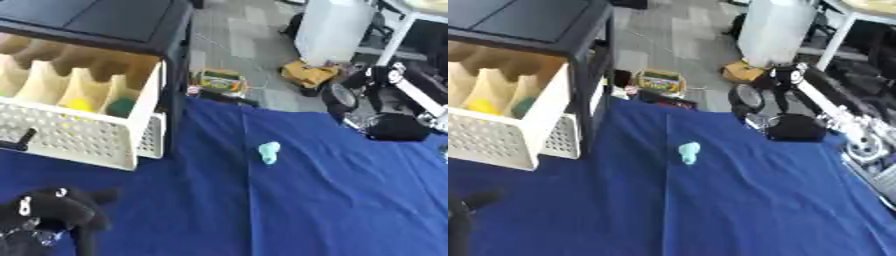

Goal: Pick up objects from table and place into drawer.

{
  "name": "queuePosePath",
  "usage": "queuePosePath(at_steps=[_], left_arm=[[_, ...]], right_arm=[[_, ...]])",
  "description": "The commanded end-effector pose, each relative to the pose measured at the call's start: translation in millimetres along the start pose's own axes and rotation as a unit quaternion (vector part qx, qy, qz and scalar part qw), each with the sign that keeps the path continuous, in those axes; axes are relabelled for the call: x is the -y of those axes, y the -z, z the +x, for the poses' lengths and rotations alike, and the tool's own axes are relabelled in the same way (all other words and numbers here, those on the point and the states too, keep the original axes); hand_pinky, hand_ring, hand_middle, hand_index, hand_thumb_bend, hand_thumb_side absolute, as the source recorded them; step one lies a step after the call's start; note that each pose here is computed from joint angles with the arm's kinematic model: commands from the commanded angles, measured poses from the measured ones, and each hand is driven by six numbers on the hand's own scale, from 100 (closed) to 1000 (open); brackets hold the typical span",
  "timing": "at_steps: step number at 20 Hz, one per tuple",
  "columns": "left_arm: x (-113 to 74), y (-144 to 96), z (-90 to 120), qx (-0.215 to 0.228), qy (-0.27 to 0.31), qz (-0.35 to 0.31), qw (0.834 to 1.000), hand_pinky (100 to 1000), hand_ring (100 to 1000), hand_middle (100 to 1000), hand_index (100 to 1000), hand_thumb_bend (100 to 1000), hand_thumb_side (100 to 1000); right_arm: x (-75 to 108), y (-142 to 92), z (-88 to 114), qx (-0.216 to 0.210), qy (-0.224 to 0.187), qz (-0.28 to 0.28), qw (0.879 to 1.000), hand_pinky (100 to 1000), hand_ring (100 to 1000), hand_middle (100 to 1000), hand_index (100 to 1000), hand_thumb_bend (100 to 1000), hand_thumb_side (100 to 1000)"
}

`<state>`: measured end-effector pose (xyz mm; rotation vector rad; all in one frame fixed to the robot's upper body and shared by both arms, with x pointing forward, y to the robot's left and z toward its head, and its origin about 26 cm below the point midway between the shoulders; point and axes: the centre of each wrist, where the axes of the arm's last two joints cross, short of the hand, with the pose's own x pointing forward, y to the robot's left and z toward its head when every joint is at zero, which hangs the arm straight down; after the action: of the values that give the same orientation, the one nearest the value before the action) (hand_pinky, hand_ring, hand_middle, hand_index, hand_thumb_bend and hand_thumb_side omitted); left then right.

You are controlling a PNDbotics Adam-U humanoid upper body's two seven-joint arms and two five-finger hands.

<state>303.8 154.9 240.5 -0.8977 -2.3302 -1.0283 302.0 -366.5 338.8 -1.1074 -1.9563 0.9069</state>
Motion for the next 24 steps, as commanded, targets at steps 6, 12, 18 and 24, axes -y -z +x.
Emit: queuePosePath(at_steps=[6,12,18,24], left_arm=[[0.3,4,5,0.0,-0.01,-0.005,1.0,961,438,625,769,100,832],[3.3,7,4,-0.005,-0.019,-0.014,1.0,966,438,625,768,104,848],[6.2,10,3,-0.012,-0.024,-0.024,0.999,969,438,625,768,109,856],[9.0,13,2,-0.018,-0.028,-0.034,0.999,976,437,626,767,118,873]], right_arm=[[25.2,8,26,0.042,-0.002,-0.02,0.999,700,753,243,622,348,557],[33.6,15,43,0.071,0.018,-0.03,0.997,698,750,255,619,352,559],[38.1,21,51,0.081,0.031,-0.036,0.996,694,747,250,615,376,559],[45.8,28,57,0.087,0.05,-0.047,0.994,692,746,247,612,385,557]])
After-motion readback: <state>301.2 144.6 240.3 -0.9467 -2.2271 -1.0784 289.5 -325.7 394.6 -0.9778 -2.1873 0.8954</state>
